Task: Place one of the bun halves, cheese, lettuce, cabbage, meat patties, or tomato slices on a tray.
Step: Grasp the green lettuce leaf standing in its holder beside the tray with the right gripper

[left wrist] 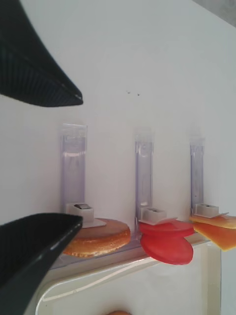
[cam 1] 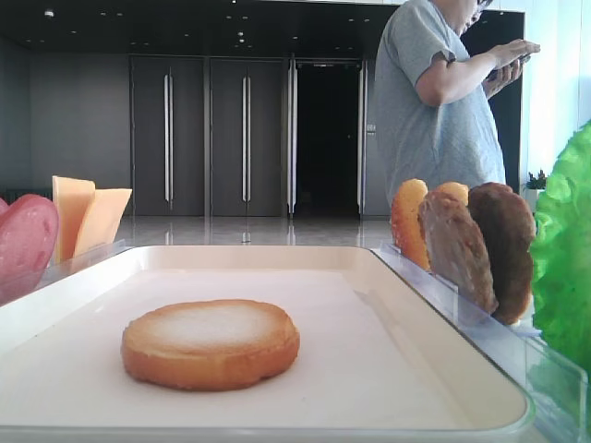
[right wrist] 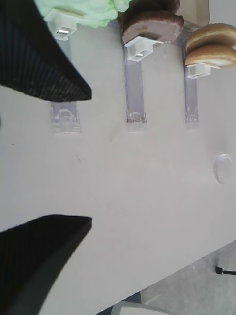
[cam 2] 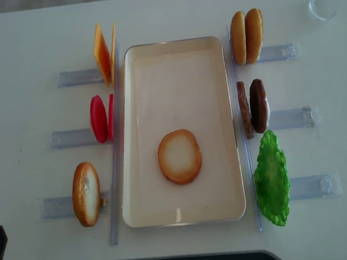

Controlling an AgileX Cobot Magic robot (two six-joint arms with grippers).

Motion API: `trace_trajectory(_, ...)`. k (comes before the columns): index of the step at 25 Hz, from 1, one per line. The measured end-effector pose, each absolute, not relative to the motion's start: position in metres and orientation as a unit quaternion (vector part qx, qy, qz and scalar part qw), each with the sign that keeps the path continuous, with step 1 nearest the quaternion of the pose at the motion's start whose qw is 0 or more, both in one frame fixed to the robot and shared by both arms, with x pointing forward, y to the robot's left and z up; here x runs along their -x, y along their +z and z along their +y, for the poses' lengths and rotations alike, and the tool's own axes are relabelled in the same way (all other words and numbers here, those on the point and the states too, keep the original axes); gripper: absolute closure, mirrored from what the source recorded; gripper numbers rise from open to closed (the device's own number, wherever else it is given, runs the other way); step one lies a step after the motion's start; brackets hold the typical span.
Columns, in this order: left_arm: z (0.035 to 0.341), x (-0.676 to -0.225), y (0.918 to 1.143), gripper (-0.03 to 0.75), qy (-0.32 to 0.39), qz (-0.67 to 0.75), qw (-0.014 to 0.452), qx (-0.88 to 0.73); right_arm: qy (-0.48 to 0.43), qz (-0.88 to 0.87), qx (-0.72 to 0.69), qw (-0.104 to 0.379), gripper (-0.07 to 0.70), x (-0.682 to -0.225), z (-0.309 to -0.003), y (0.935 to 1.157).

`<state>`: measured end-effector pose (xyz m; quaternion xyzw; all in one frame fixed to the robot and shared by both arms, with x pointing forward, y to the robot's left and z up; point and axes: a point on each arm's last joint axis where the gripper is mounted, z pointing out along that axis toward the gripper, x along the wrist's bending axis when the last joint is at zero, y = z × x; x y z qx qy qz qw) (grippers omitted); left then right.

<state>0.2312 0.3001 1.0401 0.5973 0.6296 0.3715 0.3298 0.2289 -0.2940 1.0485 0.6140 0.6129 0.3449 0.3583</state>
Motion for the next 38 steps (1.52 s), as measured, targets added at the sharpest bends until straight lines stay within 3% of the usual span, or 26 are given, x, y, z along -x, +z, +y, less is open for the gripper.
trace_trajectory(38,0.3001,-0.2312,1.0401,0.201,0.371,0.63,0.33,-0.597,0.345,0.613,-0.614,0.358,0.166,-0.2289,-0.294,1.0485)
